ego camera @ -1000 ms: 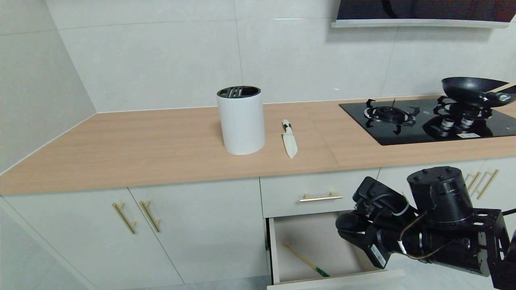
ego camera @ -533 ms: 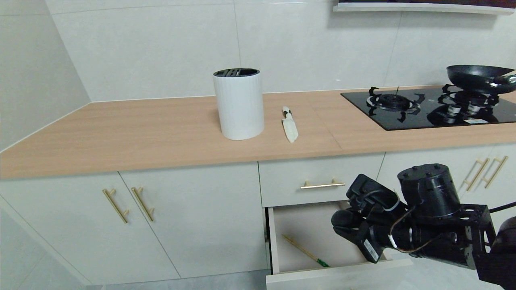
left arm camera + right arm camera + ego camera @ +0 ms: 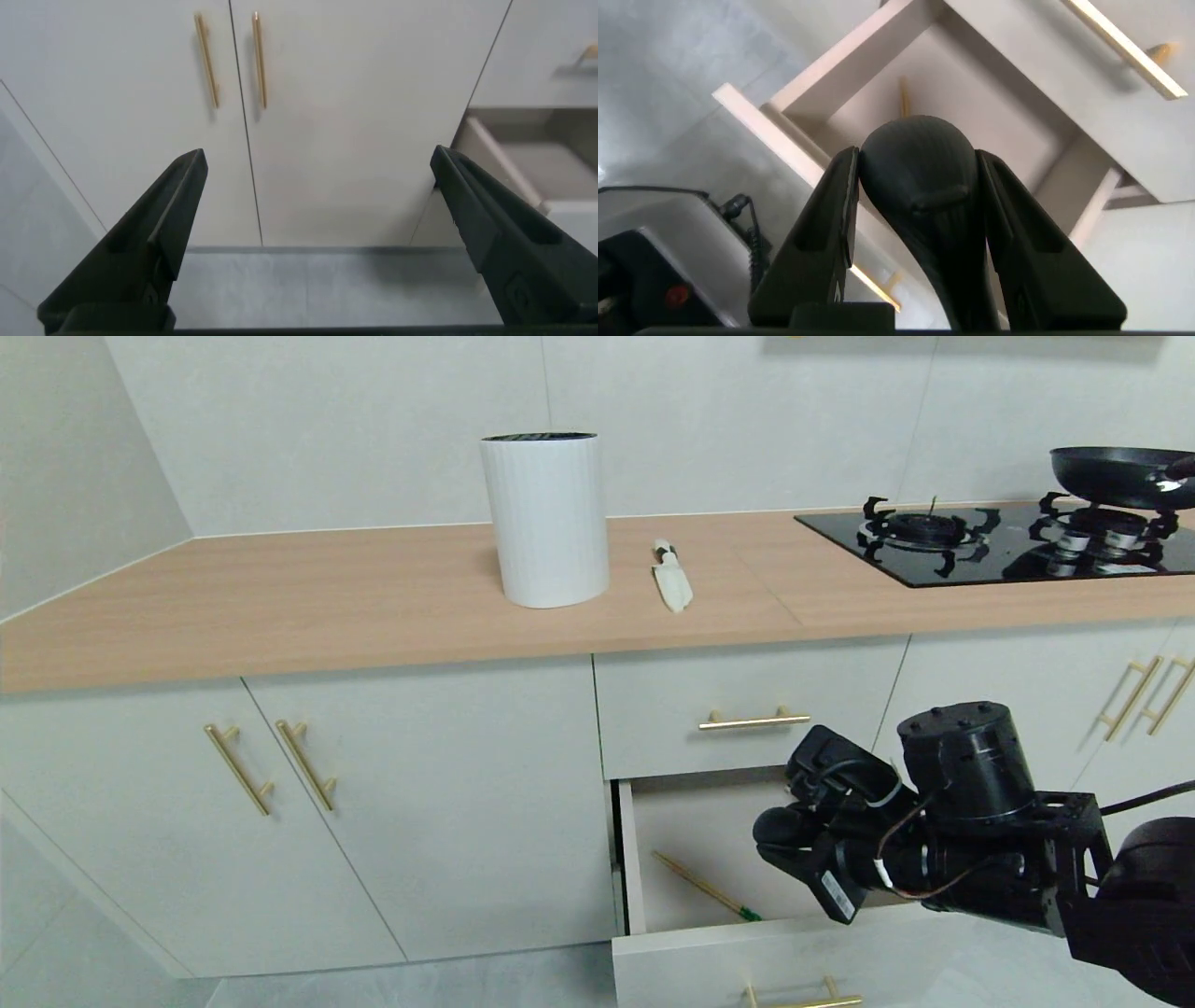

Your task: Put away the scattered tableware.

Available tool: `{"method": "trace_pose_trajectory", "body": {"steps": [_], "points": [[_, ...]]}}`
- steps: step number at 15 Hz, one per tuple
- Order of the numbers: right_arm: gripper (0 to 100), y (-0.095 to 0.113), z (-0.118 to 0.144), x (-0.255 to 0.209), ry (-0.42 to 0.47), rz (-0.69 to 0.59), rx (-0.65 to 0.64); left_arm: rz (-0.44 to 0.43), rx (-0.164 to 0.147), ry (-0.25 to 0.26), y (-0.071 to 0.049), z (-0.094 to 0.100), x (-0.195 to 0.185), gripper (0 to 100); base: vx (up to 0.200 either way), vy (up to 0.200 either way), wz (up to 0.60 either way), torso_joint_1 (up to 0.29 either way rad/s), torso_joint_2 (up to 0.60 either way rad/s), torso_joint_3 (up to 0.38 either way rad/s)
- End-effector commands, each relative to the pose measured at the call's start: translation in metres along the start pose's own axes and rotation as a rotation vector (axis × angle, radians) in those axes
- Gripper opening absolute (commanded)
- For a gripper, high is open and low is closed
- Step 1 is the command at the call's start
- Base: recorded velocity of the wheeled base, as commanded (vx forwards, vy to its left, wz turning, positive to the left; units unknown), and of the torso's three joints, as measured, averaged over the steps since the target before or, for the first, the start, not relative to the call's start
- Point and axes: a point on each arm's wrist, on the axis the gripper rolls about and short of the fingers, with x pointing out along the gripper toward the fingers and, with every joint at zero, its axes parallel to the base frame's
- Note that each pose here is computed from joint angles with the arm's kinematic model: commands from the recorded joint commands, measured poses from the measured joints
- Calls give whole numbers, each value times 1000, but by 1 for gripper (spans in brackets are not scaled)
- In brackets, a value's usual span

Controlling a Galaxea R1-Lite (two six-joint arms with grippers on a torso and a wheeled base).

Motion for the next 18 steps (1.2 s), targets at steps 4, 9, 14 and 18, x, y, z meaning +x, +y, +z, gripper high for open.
{"method": "trace_pose_trajectory", "body": {"steps": [4, 9, 14, 18], "points": [[0, -2, 6, 19, 1, -2, -16, 1, 0, 0, 0, 0, 0, 100, 0, 0, 0, -57, 452, 381], [0, -31, 23, 51, -50, -82, -97, 2, 0, 0, 0, 0, 0, 100, 0, 0, 0, -9, 180, 164], [0, -36, -3, 91, 48, -65, -72, 1, 0, 0, 0, 0, 0, 100, 0, 0, 0, 0, 0, 0], [0, -28, -9, 127, 62, -41, -47, 1, 0, 0, 0, 0, 0, 100, 0, 0, 0, 0, 0, 0]]}}
